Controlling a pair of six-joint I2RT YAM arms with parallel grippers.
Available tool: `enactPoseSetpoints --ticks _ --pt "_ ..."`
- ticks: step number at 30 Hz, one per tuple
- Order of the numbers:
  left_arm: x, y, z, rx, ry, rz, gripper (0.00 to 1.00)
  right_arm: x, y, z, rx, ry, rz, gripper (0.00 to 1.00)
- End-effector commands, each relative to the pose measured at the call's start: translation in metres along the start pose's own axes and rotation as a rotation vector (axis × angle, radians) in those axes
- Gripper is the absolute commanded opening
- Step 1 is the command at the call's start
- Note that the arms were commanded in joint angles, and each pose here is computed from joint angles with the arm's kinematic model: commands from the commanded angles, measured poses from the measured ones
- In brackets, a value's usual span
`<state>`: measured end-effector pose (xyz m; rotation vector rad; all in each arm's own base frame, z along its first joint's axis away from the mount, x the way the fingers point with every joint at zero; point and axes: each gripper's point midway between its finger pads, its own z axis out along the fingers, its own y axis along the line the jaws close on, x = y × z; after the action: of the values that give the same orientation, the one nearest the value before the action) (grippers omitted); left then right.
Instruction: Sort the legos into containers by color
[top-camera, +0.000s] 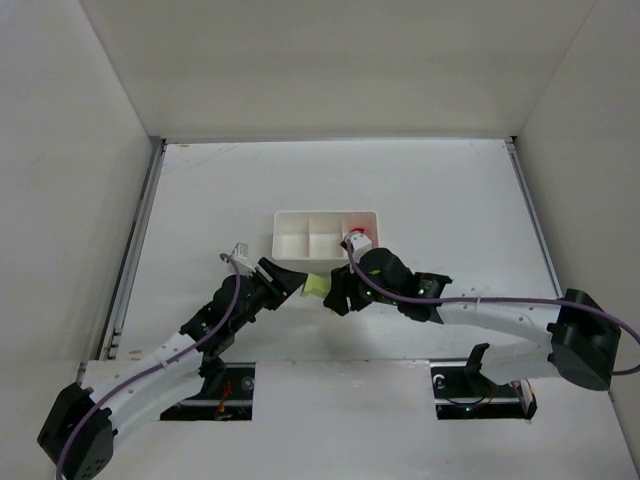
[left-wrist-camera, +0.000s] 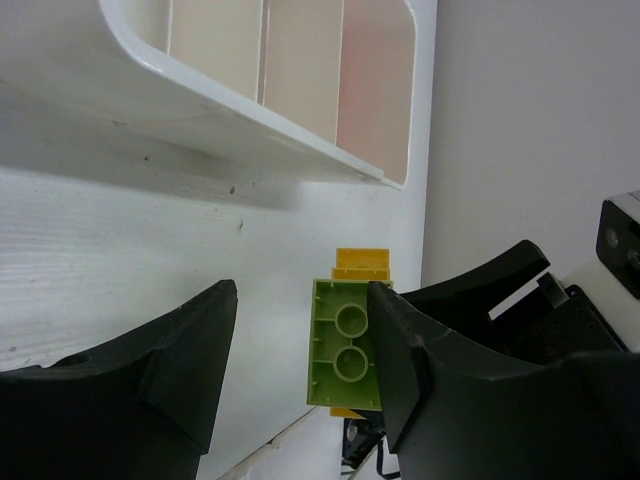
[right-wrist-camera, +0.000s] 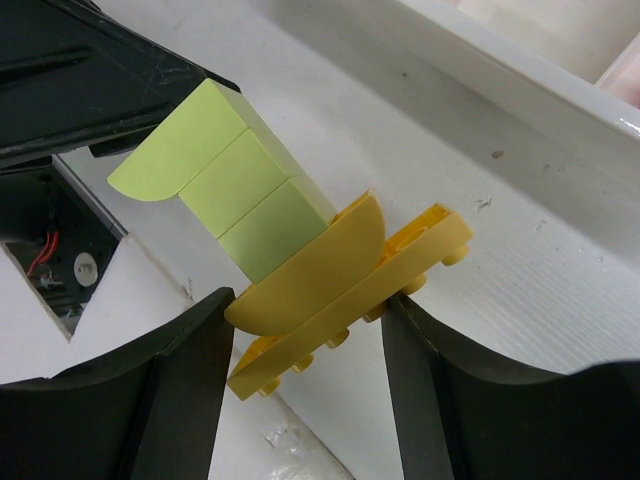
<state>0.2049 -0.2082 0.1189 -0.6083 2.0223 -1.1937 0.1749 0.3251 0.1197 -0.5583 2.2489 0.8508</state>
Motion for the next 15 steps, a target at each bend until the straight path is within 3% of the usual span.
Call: enactPoseSetpoints --ticks 1,15 --pt "-0.002 -0.027 -0.004 0.077 0.014 0.01 0.52 -0.023 0.017 -0.001 -0.053 -0.038 -0.02 0.46" --pt "-0.017 -0.04 -0.016 0.159 -0.033 -0.004 0.58 -0.02 0.009 -0.003 -0.041 -0.039 -0.003 0.46"
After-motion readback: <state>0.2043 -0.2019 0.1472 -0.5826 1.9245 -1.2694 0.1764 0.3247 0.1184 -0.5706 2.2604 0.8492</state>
